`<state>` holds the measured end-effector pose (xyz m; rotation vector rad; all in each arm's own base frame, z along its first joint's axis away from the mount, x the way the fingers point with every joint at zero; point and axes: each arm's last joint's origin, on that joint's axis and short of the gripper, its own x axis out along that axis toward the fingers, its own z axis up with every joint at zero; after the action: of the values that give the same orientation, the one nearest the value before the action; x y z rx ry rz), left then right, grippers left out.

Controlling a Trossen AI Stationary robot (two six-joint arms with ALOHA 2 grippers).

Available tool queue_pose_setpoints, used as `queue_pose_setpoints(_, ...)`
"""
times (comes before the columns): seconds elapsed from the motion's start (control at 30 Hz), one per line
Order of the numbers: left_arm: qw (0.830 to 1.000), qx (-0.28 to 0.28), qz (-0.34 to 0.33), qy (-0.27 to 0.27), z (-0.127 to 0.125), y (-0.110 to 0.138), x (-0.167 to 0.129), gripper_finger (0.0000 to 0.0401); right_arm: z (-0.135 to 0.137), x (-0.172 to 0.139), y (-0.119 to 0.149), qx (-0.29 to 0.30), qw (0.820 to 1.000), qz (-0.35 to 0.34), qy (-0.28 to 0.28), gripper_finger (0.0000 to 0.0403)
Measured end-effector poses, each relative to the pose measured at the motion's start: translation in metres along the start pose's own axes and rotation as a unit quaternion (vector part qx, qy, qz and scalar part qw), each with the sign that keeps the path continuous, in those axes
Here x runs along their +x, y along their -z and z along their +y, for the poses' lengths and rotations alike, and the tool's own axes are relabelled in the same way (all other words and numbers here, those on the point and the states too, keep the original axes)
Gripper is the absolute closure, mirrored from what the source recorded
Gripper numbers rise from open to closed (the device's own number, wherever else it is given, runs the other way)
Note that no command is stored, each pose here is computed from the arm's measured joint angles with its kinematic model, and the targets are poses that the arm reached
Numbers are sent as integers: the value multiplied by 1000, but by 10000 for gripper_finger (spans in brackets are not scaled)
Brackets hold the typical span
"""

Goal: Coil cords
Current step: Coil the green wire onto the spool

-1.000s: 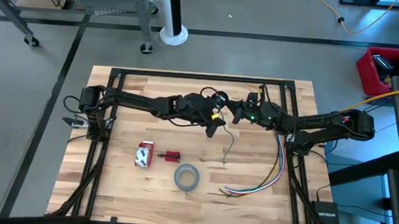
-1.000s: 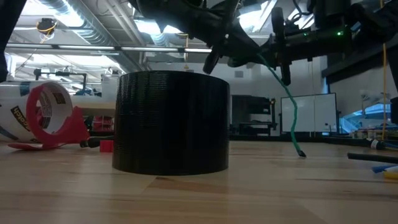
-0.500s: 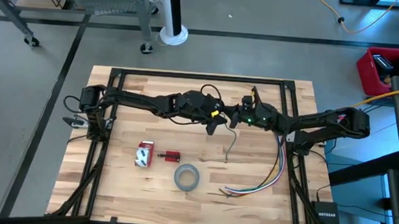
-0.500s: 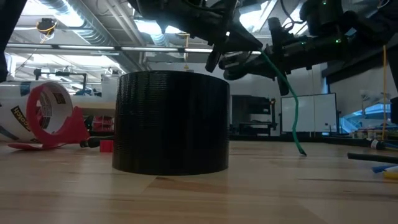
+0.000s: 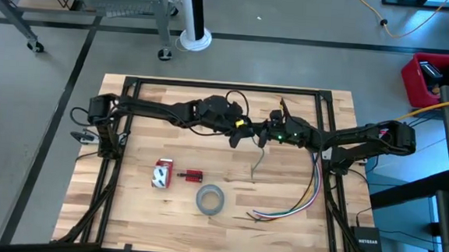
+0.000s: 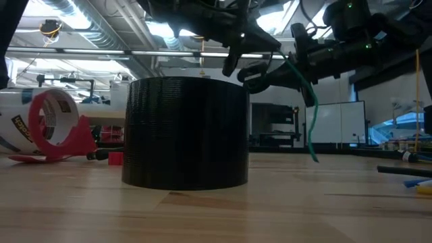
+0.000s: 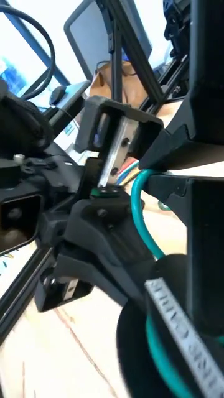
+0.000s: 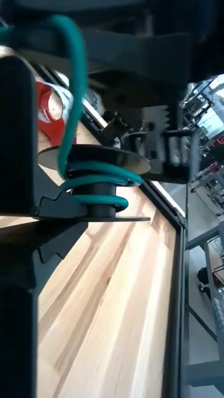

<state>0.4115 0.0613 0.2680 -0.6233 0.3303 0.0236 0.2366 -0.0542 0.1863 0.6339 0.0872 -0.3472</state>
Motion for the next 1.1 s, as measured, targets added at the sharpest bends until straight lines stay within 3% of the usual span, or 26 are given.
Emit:
queue_pose_setpoints(0.7, 999, 14, 36, -31, 4, -19, -38, 401, 1, 0, 0, -2, 1000, 11, -20, 398)
queue_pose_setpoints(1.1, 996, -16, 64, -65, 17, -20, -47, 401, 1, 0, 1, -3, 999, 21, -27, 398)
